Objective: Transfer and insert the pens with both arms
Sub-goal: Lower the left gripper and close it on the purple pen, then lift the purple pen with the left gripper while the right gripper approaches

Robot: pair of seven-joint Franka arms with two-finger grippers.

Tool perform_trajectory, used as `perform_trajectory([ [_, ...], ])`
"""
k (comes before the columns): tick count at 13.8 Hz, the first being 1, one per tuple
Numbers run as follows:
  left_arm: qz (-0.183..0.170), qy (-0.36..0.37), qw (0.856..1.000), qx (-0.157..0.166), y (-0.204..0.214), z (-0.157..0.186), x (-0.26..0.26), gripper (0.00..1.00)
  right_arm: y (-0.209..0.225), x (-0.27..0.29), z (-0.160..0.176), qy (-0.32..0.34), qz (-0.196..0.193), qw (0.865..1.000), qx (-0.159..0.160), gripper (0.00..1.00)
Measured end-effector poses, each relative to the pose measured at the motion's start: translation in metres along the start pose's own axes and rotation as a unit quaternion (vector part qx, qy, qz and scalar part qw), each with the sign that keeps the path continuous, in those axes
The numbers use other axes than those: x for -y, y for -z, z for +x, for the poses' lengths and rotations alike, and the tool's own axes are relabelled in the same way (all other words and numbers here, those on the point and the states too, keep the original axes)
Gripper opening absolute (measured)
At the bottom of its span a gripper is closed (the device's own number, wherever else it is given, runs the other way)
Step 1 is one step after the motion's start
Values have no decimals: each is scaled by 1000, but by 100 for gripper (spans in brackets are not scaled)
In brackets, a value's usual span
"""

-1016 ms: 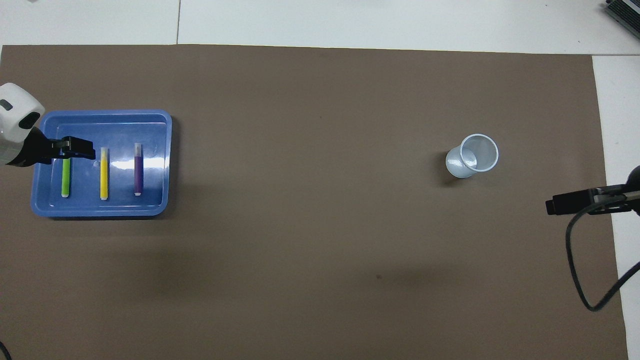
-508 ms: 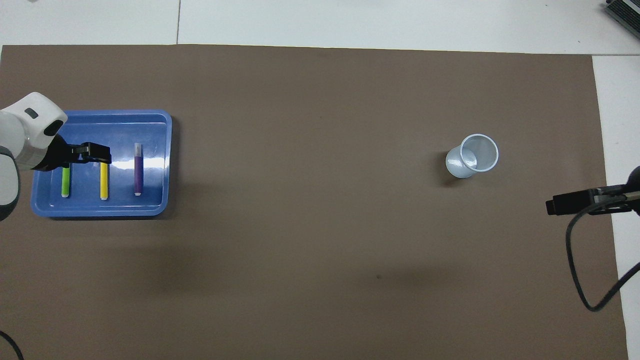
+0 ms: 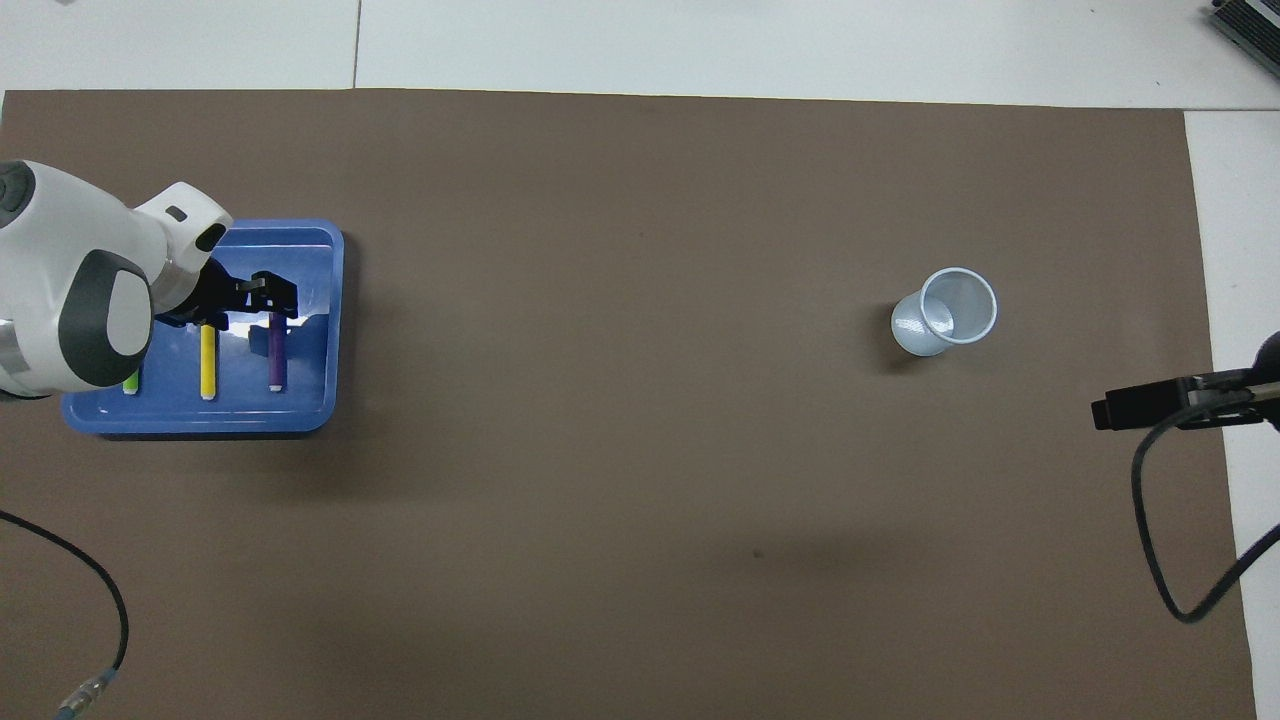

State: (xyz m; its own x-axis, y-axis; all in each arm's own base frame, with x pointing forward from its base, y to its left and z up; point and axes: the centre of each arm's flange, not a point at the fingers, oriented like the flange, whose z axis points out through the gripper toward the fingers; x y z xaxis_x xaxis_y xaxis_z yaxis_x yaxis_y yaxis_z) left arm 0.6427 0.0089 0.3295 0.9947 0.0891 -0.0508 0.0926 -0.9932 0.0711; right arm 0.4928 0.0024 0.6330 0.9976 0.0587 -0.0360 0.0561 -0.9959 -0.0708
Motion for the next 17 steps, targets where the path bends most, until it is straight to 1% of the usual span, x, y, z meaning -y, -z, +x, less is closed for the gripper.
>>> perform_trajectory([
  [2, 0, 6, 1000, -4, 15, 6, -6, 94, 0, 0, 0, 0, 0, 1000, 0, 100],
  [3, 0, 8, 1000, -6, 18, 7, -5, 93, 0, 0, 0, 0, 0, 1000, 0, 100],
  [4, 0, 10, 1000, -6, 18, 7, -3, 89, 0, 0, 0, 0, 0, 1000, 0, 100],
  [5, 0, 11, 1000, -5, 17, 7, -1, 82, 0, 0, 0, 0, 0, 1000, 0, 100],
  [8, 2, 15, 1000, 8, 5, 3, 3, 80, 0, 0, 0, 0, 0, 1000, 0, 100],
  [9, 2, 16, 1000, 11, -1, 1, 4, 77, 0, 0, 0, 0, 0, 1000, 1, 100],
  [12, 2, 18, 1000, 15, -7, -1, 7, 74, -1, 4, 0, 4, 1, 1000, 1, 100],
  [13, 2, 18, 1000, 16, -10, -3, 7, 66, -1, 10, 0, 10, 1, 1000, 1, 100],
  [14, 2, 18, 1000, 14, -13, -3, 7, 66, -2, 16, 1, 13, 1, 1000, 1, 100],
  [15, 1, 19, 1000, 12, -15, -4, 8, 63, -3, 23, 1, 12, 4, 1000, 0, 100],
  [17, 1, 20, 1000, 12, -22, -7, 9, 62, -6, 42, 1, -5, 20, 1000, 0, 100],
])
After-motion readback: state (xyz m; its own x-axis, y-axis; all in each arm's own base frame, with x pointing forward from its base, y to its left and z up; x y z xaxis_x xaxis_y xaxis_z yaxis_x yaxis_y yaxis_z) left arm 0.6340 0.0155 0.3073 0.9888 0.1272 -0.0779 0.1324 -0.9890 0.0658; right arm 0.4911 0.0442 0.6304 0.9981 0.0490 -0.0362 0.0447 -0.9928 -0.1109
